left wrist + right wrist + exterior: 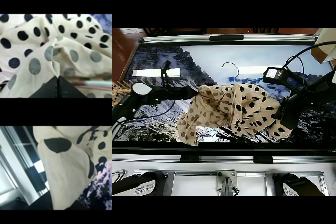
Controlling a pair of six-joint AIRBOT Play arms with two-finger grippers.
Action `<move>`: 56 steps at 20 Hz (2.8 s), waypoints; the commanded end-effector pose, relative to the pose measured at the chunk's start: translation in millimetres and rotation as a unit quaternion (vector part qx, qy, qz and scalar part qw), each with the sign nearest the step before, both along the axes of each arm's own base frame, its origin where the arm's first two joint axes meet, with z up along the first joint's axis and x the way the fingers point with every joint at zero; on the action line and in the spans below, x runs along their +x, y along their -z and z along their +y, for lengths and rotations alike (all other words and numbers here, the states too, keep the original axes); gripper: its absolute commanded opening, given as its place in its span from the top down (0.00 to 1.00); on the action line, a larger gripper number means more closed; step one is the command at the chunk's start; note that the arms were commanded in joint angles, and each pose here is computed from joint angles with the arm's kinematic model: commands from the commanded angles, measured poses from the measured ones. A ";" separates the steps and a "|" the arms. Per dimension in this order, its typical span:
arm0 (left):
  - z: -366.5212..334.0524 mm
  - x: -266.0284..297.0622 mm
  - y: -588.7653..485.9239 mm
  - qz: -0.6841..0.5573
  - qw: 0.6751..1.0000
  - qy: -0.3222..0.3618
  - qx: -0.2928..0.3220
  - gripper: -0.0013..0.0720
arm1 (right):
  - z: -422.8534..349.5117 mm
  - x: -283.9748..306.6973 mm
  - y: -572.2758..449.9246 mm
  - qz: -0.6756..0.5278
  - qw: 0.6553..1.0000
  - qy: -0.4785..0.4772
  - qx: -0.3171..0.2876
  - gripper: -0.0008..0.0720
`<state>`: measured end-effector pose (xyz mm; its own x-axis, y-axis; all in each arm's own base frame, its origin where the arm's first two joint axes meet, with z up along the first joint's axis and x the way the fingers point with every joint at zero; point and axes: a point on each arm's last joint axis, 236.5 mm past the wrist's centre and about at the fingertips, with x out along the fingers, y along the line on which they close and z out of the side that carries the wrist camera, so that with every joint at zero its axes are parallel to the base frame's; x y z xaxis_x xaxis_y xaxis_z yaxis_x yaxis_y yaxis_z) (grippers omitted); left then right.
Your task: Fold the shirts.
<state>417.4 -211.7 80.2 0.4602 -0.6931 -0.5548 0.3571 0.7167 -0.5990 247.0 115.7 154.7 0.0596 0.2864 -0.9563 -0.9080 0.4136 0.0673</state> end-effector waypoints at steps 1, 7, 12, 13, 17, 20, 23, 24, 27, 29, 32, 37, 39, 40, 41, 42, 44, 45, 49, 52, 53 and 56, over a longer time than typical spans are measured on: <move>5.4 -12.2 -52.3 -0.058 0.998 0.022 0.006 0.93 | 12.0 -2.4 12.8 0.021 0.999 0.009 0.024 0.92; -7.3 -61.9 -103.5 -0.112 0.990 0.083 0.006 0.93 | 18.2 11.8 30.6 0.013 0.999 0.038 0.037 0.92; -30.0 -99.3 -143.2 -0.164 0.979 0.124 -0.004 0.93 | 37.7 28.3 22.0 -0.006 0.994 0.071 0.086 0.92; -43.1 -110.7 -157.5 -0.185 0.972 0.146 -0.016 0.93 | 44.2 31.7 20.3 -0.006 0.992 0.084 0.098 0.92; -101.6 -151.0 -209.7 -0.267 0.941 0.198 -0.060 0.93 | 85.6 34.1 16.0 -0.026 0.988 0.098 0.115 0.92; -108.3 -193.8 -187.8 -0.261 0.924 0.278 -0.002 0.93 | 93.2 51.2 -13.6 -0.050 0.966 0.188 0.168 0.92; -75.1 -205.1 -166.2 -0.239 0.928 0.275 0.084 0.93 | 86.0 56.1 -65.4 -0.091 0.948 0.219 0.213 0.92; -61.6 -201.5 -166.1 -0.246 0.928 0.257 0.112 0.93 | 84.8 55.4 -82.5 -0.108 0.943 0.219 0.225 0.92; -38.9 -194.4 -168.6 -0.258 0.928 0.222 0.151 0.93 | 83.6 51.1 -126.3 -0.151 0.932 0.211 0.254 0.93; -38.2 -196.5 -165.8 -0.252 0.928 0.226 0.154 0.93 | 80.3 51.9 -139.6 -0.167 0.926 0.216 0.259 0.93; -41.1 -198.8 -168.6 -0.252 0.930 0.227 0.144 0.93 | 69.5 60.0 -140.8 -0.177 0.919 0.248 0.250 0.93; -73.9 -203.5 -201.3 -0.285 0.931 0.219 0.058 0.93 | 64.3 84.2 -162.9 -0.232 0.892 0.273 0.276 0.93; -94.3 -205.1 -202.5 -0.292 0.928 0.229 0.041 0.93 | 58.0 91.4 -167.3 -0.254 0.886 0.277 0.271 0.93; -105.8 -207.3 -198.6 -0.288 0.927 0.239 0.035 0.92 | 58.4 93.0 -170.1 -0.262 0.885 0.273 0.273 0.93; -117.4 -208.1 -193.1 -0.284 0.926 0.247 0.031 0.91 | 59.4 93.4 -171.8 -0.265 0.884 0.269 0.275 0.93; -125.4 -206.4 -188.3 -0.281 0.926 0.251 0.030 0.80 | 60.0 93.0 -171.8 -0.267 0.885 0.265 0.274 0.93; -129.0 -198.9 -185.5 -0.281 0.927 0.244 0.031 0.36 | 59.9 92.9 -171.5 -0.274 0.889 0.252 0.267 0.93; -124.0 -193.3 -190.8 -0.289 0.928 0.234 0.031 0.25 | 59.9 92.9 -171.5 -0.281 0.891 0.243 0.262 0.93; -78.7 -167.8 -255.7 -0.354 0.921 0.157 0.030 0.24 | 58.7 95.3 -173.9 -0.309 0.894 0.211 0.245 0.93; -37.7 -157.1 -303.1 -0.400 0.911 0.093 0.030 0.24 | 55.3 98.0 -174.8 -0.327 0.895 0.196 0.230 0.93; -24.9 -150.6 -308.6 -0.407 0.910 0.073 0.039 0.24 | 55.5 97.7 -174.5 -0.332 0.897 0.187 0.226 0.93; 13.6 -120.3 -299.8 -0.404 0.910 0.020 0.095 0.25 | 55.9 97.5 -174.6 -0.345 0.899 0.163 0.214 0.93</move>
<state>275.3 -234.2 375.7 0.6556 -0.7390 -0.1552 0.7429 0.6680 -0.0425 343.8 172.7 328.3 0.7400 0.4820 -0.4691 -0.6161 0.7656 -0.1853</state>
